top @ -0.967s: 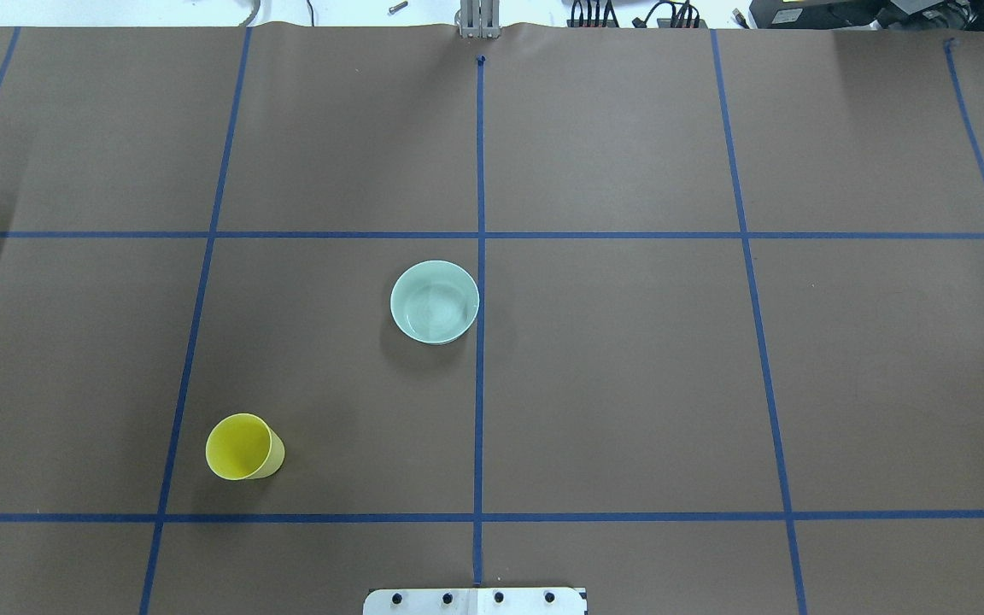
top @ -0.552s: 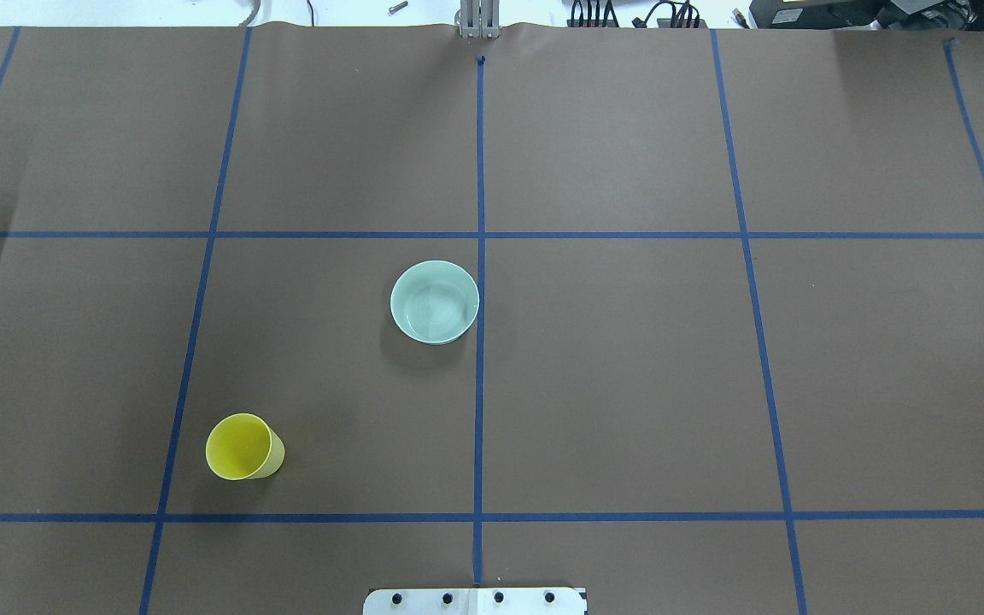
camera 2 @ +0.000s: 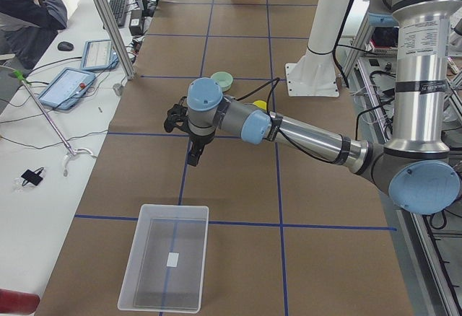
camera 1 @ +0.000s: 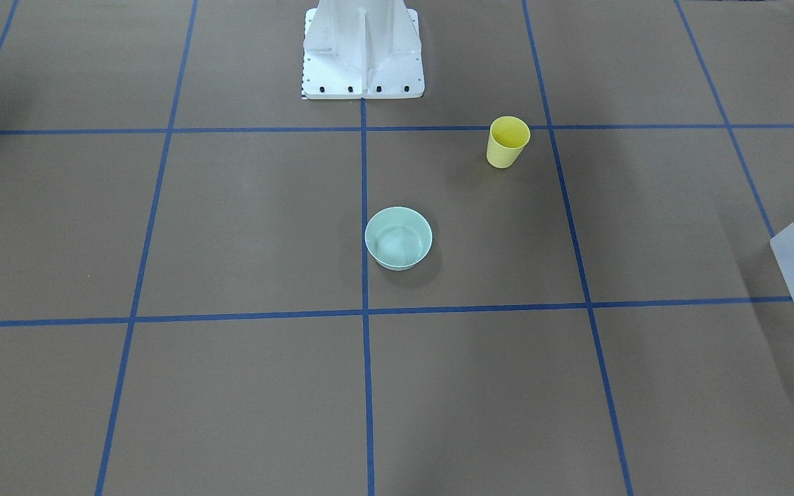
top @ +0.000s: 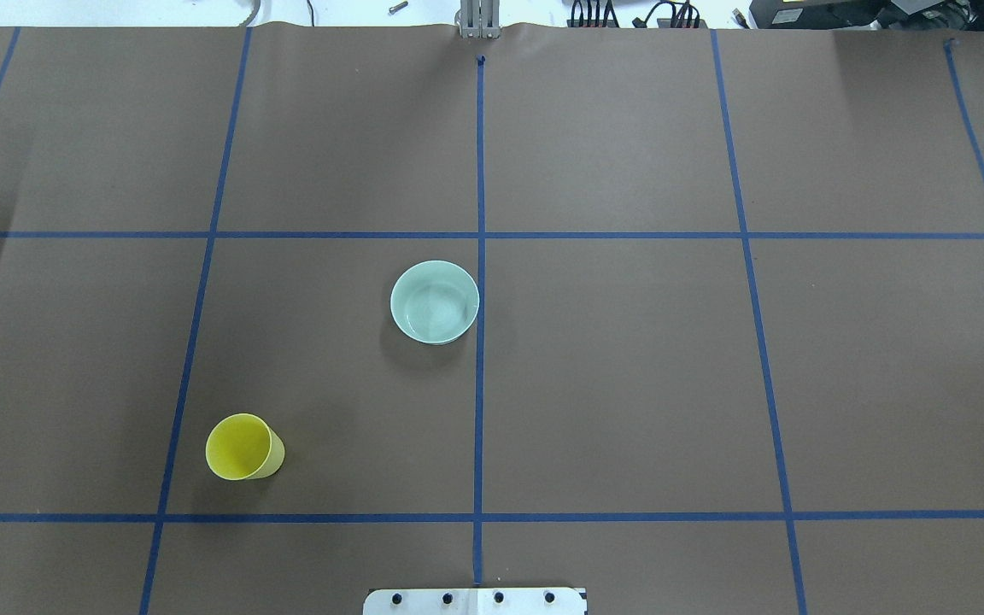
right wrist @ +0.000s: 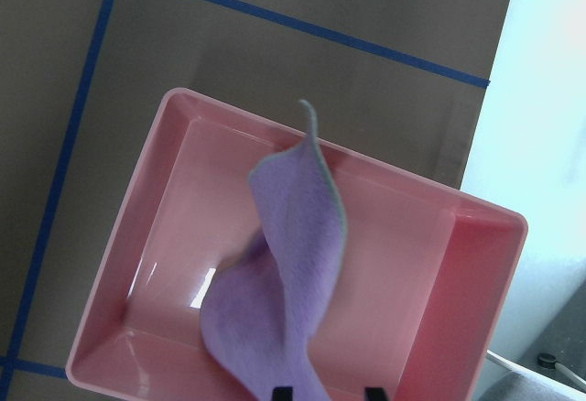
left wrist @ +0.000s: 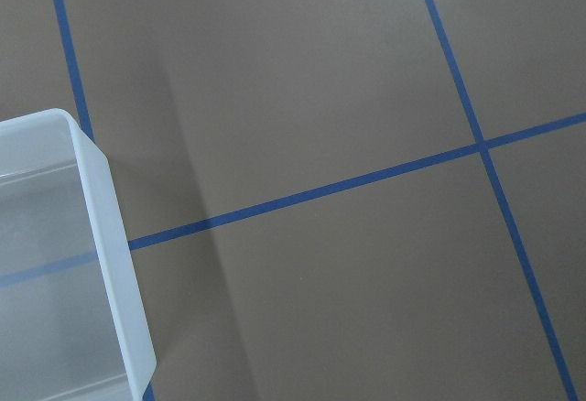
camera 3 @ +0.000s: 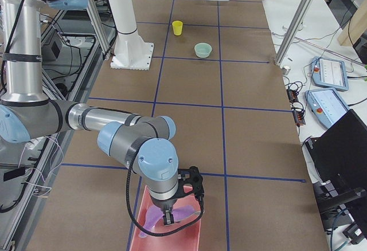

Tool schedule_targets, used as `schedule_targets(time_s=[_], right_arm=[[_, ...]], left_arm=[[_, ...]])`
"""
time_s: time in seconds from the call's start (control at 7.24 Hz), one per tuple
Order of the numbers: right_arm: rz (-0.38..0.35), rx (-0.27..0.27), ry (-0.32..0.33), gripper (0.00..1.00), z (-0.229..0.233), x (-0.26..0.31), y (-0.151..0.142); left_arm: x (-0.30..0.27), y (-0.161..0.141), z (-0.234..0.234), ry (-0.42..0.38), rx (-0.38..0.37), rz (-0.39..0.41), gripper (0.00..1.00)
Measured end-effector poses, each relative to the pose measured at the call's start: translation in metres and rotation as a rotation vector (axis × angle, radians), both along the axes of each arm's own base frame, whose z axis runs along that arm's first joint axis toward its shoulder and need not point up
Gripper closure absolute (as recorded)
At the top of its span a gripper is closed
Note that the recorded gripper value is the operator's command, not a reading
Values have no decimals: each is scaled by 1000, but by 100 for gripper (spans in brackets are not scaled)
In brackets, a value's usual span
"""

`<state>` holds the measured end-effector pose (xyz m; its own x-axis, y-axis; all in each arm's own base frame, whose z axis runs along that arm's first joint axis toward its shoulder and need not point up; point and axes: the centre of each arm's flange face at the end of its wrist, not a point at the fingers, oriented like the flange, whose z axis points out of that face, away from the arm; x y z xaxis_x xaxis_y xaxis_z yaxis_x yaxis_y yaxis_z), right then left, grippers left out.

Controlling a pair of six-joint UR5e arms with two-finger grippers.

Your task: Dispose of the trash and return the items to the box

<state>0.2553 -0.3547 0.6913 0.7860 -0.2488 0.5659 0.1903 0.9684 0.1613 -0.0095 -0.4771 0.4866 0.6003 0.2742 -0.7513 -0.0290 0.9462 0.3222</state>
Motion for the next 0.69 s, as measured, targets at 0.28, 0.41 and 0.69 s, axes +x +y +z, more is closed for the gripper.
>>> schedule_targets(time_s=[0.28, 0.41, 0.69], right_arm=[[-2, 4, 0, 0, -7, -5, -9], [10, -2, -9, 0, -11, -10, -16], [29, -7, -70, 0, -16, -31, -30]], left_arm=[[32, -12, -34, 30, -112, -73, 1], [94, -11, -72, 20, -187, -101, 1], [232, 21, -156, 22, -311, -158, 1]])
